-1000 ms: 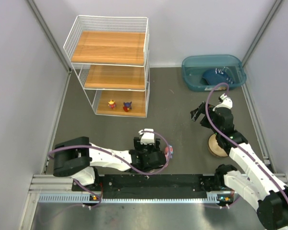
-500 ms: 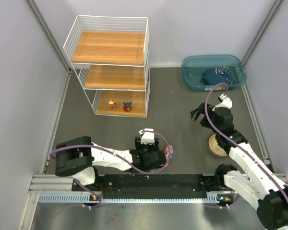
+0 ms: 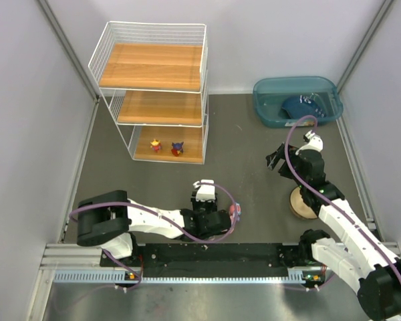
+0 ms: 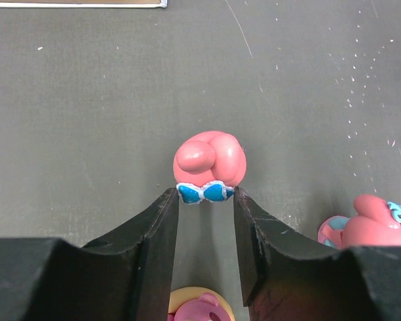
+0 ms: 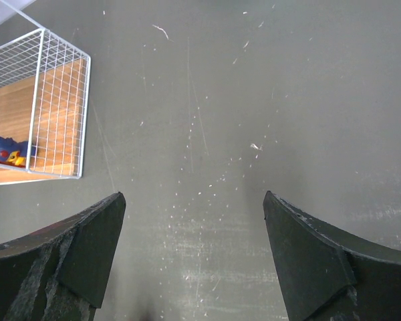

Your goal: Place and organize the plastic toys onto the shelf

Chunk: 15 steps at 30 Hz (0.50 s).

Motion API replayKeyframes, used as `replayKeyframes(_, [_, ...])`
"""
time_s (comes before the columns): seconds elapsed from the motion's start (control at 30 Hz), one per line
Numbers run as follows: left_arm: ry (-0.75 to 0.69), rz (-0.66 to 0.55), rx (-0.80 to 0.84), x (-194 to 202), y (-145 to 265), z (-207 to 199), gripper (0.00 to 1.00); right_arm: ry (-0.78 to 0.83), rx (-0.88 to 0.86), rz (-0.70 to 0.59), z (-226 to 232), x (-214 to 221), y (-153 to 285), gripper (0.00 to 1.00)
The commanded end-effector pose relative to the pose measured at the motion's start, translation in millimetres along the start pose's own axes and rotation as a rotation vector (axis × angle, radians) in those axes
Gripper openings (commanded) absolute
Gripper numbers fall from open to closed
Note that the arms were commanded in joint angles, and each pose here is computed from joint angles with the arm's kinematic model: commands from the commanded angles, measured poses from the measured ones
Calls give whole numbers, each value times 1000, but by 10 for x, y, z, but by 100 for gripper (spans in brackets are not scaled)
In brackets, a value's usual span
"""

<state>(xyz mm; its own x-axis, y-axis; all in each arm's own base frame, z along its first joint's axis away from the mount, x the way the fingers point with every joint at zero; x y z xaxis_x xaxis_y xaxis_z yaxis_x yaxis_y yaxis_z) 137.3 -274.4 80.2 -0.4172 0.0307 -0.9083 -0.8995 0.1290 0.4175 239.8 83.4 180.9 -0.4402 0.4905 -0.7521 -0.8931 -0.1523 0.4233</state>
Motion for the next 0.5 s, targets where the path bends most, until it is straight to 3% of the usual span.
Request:
replayKeyframes(0.0, [18, -16, -7, -7, -21, 8, 40, 5, -38, -44, 78, -84, 6, 85])
replayKeyframes(0.47, [21, -22, -3, -46, -11, 9, 27, 6, -33, -48, 65, -84, 11, 85])
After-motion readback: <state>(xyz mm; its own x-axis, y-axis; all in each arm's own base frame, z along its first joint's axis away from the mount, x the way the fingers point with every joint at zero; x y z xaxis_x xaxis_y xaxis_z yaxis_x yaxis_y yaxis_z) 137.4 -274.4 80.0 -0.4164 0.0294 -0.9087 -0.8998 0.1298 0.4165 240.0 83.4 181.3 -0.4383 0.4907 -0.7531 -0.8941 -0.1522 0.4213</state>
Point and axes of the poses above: each gripper's point midway between its finger pads, its own y axis back along the fingers, its own z axis along the line the jaws close on, x = y × z, the point moved 6 cm from there along y, back along the fingers, and after that the axes turned 4 degrees about -y, right-handed, at the moved point
